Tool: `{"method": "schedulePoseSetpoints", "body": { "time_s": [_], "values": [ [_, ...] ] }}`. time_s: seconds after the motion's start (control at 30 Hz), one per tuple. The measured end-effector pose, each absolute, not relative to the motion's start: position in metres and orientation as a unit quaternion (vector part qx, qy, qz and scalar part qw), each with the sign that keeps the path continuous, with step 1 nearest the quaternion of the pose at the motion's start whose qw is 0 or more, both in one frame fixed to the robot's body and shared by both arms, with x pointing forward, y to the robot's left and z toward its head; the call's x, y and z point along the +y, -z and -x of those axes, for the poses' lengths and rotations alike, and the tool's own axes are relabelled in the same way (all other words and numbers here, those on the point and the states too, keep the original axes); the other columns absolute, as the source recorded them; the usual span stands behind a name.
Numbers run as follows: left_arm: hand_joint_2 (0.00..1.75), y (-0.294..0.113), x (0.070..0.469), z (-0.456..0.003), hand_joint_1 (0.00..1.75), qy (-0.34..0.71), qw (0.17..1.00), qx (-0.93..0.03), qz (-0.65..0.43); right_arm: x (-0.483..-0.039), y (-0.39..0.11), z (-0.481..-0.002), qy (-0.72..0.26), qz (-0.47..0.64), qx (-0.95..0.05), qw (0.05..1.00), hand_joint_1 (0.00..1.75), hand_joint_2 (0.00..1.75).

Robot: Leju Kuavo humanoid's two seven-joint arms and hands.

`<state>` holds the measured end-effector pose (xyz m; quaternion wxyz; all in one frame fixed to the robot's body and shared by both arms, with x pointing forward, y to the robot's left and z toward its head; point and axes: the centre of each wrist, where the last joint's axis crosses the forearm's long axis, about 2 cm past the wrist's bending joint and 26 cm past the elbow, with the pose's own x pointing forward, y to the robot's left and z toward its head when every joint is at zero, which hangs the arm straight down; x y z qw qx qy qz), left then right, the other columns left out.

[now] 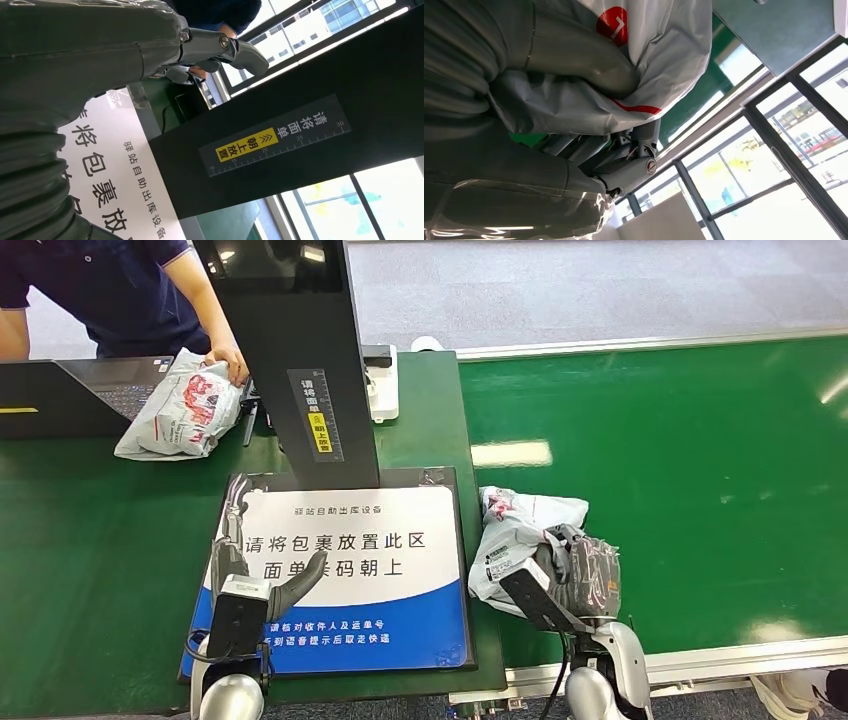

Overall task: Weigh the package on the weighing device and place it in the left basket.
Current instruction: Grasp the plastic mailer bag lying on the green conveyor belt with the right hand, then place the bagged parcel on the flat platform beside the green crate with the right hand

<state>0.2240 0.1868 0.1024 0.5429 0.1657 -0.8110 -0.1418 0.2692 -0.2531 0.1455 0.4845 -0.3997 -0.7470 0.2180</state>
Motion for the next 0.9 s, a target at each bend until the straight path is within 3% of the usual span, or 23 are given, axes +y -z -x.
{"method": "schedulePoseSetpoints", "body": {
  "time_s": [0.67, 0.9],
  "values": [
    [1.75, -0.103, 0.177, -0.232, 0.0, 0.155, 0.531, -0.818, -0.157, -0.255, -0.223, -0.326, -0.215, 0.431, -0.801, 0.357, 1.71, 1.75],
    [1.75, -0.099, 0.172, -0.235, 0.0, 0.158, 0.531, -0.818, -0.153, -0.238, -0.284, -0.366, -0.243, 0.425, -0.813, 0.314, 1.71, 1.75]
  ]
}}
